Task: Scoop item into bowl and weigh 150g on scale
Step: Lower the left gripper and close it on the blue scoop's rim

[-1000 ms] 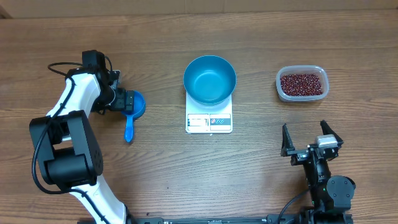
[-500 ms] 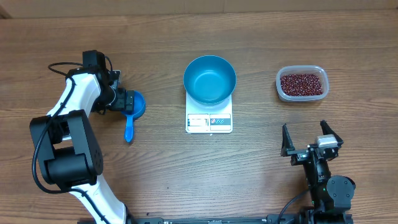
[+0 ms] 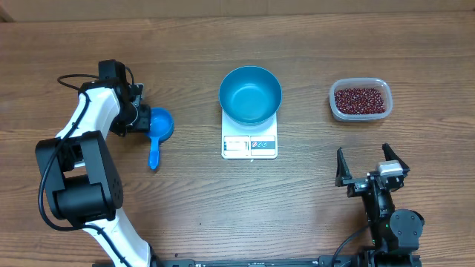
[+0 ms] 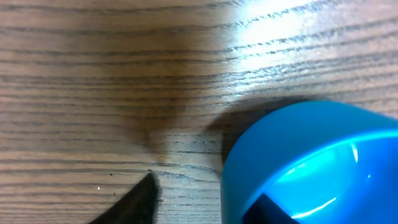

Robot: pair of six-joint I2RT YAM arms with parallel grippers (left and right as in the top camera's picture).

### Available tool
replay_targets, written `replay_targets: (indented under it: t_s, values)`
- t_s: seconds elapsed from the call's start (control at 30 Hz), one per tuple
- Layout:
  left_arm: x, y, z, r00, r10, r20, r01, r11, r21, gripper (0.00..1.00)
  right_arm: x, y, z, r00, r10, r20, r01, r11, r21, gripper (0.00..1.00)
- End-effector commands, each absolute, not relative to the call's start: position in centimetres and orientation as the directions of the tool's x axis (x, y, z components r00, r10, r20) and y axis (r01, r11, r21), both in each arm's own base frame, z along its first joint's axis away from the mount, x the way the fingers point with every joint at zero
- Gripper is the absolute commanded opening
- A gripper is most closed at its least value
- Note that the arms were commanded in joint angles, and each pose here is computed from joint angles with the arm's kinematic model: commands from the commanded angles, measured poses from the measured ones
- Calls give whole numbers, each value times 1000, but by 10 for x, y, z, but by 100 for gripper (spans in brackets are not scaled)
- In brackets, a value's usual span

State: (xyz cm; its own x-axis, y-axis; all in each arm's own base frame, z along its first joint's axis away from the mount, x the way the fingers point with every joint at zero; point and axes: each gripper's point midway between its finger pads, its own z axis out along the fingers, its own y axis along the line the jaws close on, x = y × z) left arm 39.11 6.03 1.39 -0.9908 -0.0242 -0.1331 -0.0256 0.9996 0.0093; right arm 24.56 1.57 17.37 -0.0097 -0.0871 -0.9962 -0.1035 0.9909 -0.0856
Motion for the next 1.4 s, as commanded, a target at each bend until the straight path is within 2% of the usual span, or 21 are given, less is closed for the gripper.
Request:
replay_targets:
  t_s: [0.0,0.07,0.17,0.23,1.37]
  values:
    - [397,59,12,-990,-30,-140,-30,1000,-2,32,245,17,172,-5,-91,-996,-111,990,-90,100]
    - [398,59,13,-989,-30,-144,-30,1000,-1,25,245,17,172,-5,-91,-996,-111,990,-90,100]
    - [400,59,13,-988,-30,-151,-30,1000,0,10,245,17,172,-5,-91,-996,-111,990,-90,100]
    - [401,59,13,-988,-29,-155,-30,1000,0,4,245,17,172,-5,-91,-996,-111,990,-90,100]
    - [395,58,16,-990,-53,-133,-52,999,-7,4,245,17,172,-5,-91,-996,-111,990,-90,100]
